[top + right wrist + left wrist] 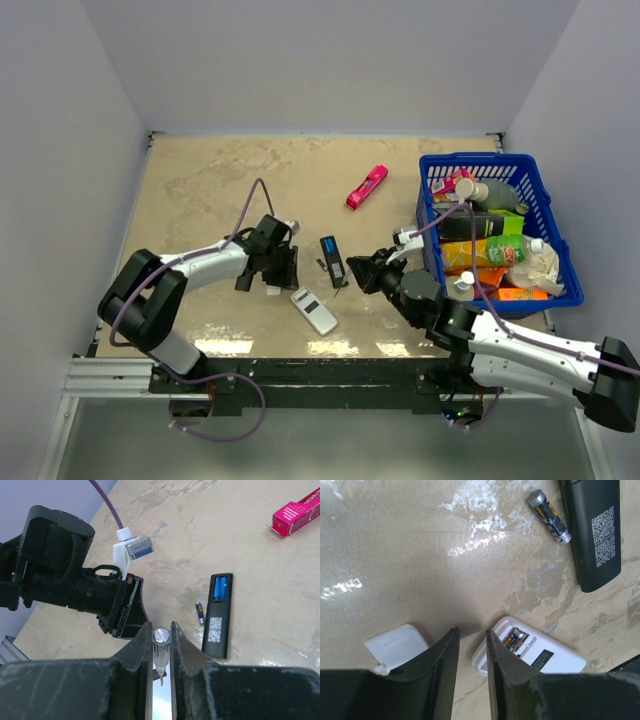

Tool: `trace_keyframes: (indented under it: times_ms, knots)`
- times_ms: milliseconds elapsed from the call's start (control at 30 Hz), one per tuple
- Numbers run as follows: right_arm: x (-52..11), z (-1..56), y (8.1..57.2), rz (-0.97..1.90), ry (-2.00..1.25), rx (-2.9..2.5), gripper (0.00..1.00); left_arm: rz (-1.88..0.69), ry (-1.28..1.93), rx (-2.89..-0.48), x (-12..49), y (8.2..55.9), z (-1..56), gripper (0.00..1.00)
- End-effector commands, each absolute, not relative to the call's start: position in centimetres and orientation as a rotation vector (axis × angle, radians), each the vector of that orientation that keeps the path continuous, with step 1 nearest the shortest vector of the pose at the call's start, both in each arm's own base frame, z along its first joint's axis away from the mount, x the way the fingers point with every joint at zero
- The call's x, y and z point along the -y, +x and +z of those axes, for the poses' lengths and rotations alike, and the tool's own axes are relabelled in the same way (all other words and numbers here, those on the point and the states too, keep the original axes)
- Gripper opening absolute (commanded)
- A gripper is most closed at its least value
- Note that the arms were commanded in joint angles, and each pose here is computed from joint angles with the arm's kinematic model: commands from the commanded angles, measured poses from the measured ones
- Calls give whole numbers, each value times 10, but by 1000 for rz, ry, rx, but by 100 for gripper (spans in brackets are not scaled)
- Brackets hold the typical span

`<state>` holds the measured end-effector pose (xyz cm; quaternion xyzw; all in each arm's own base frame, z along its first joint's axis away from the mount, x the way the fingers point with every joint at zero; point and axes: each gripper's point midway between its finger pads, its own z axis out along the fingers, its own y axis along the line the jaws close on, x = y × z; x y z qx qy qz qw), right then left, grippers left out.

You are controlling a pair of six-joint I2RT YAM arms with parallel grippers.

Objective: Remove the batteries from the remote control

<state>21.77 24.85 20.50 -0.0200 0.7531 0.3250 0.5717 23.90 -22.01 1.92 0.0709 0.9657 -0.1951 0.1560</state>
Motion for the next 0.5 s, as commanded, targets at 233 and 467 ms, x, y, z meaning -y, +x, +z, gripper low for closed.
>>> trace_keyframes:
  times_ms: [233,467]
  knots:
    - [-244,203,214,770,-54,-1757,0,-570,86,-2828,218,195,19,29]
    - [-263,189,208,811,-149,-1801,0,-678,56,-2825,225,169,17,28]
